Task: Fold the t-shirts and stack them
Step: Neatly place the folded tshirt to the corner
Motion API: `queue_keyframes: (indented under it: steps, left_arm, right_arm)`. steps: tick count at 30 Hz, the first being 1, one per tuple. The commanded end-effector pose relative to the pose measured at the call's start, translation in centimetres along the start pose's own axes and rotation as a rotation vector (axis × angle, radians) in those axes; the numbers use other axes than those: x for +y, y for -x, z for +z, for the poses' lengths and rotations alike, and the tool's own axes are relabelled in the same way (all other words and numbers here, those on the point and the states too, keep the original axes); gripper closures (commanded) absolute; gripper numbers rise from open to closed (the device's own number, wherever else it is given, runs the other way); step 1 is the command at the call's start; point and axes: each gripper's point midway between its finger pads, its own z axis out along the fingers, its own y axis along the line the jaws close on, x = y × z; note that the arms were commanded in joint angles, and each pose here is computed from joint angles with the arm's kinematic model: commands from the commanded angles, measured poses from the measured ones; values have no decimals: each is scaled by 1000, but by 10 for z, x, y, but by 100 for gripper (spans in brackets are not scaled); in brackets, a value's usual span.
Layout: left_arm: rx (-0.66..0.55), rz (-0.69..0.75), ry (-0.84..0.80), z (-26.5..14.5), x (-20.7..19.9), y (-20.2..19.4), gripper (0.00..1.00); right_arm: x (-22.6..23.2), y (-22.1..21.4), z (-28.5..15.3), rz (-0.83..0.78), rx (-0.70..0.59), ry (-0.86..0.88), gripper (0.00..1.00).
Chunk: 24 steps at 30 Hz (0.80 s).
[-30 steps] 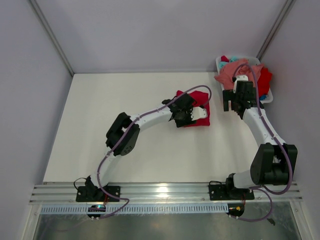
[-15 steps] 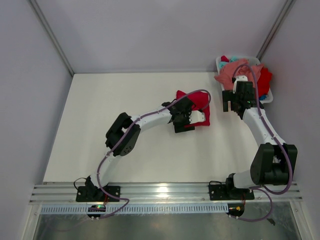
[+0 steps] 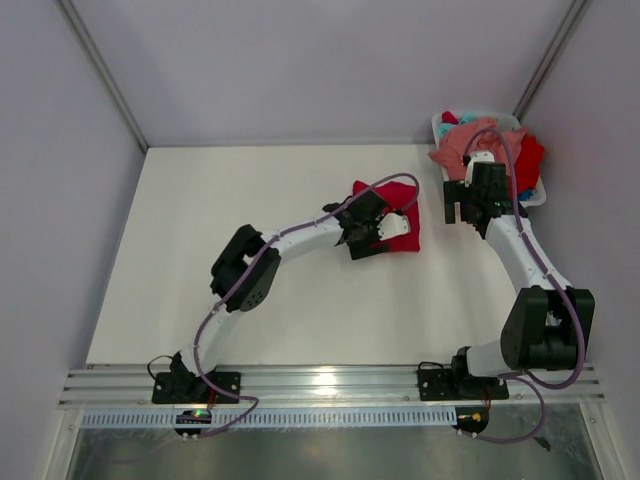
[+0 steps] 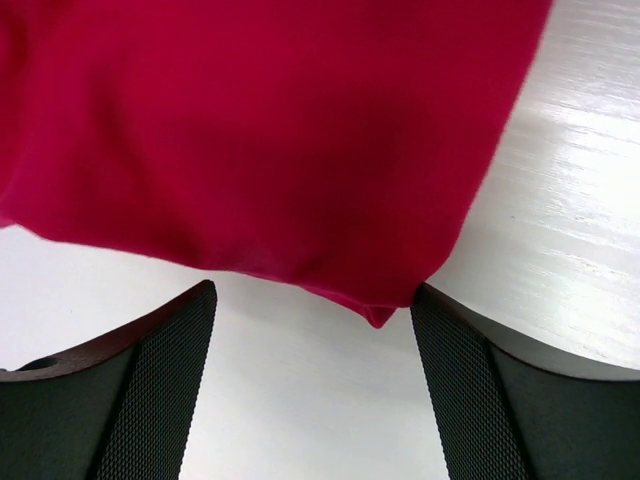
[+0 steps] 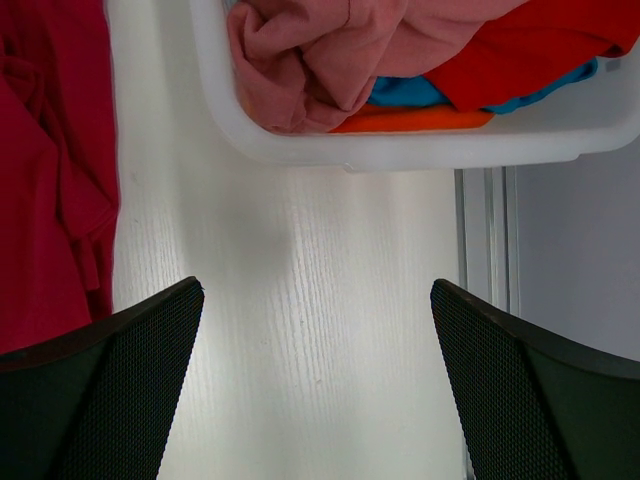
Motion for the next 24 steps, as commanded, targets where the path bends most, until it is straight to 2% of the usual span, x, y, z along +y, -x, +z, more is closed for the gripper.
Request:
queue_keyframes:
  steps: [1,10,16,19,24]
  left_arm:
    - [-99,-150,138,-23,44,29,19]
    - [-277,-409,85,-91,72,83,16]
    - [-305,-502,36,-134,77,93,16]
    - [-325,-593,-37,-156,79,94,16]
    - [-379,-837,-247,-178,81,98,17]
  right_arm:
    - [0,12,-9,17,-50,11,1]
    - [3,11,-8,20,-44,29,1]
    - [6,9,-7,19,-35,43,1]
    - [7,9,-8,21,-36,46,1]
    - [11,10,-7,19,-31,66,1]
